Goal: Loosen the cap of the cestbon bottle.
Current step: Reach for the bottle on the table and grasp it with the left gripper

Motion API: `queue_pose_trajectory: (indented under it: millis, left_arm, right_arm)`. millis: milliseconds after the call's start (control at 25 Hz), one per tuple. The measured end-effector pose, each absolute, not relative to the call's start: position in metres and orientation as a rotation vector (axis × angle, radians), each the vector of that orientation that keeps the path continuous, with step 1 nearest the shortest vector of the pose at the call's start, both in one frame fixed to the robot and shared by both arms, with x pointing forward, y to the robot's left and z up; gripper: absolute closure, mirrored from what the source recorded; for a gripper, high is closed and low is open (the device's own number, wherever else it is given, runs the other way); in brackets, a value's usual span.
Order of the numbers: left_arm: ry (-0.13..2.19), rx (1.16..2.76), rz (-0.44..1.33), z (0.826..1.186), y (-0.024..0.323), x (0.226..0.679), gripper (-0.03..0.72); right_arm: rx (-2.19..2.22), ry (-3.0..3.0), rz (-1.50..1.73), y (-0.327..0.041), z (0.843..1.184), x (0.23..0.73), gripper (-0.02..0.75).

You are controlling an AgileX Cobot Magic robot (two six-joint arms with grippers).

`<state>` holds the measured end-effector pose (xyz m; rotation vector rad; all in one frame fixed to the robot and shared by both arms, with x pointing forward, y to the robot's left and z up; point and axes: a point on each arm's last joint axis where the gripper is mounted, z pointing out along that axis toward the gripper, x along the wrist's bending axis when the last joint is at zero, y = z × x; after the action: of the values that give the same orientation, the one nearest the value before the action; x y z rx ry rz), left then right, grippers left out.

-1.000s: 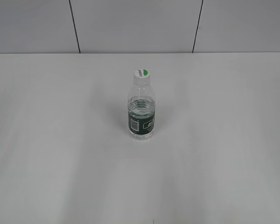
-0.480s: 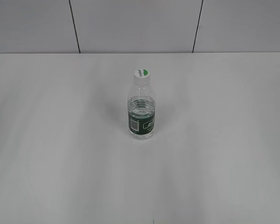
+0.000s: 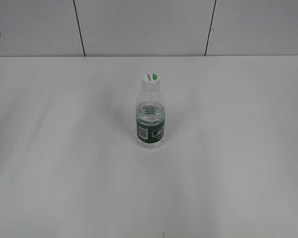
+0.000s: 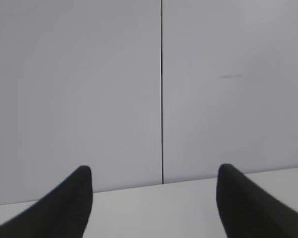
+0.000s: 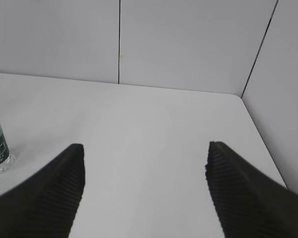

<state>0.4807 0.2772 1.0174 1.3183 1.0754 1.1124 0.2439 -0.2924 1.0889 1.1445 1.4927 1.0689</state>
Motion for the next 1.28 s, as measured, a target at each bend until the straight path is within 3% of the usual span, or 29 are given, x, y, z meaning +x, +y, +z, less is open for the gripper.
queue_pose_trajectory:
  millis: [240,560,1280]
  left_arm:
    - [1.059,1.401,1.056,0.988,0.271,0.496,0.213]
    - [0.796,1.456,0.944,0.960,0.249,0.504,0.214]
    - [0.460,1.690,0.438,0.902,0.209,0.546,0.139]
  right_arm:
    - [1.136,1.479,1.077,-0.292,1.090,0.244,0.155]
    - [1.136,1.479,1.077,-0.292,1.090,0.244,0.155]
    - [1.136,1.478,1.079,-0.292,1.090,0.244,0.155]
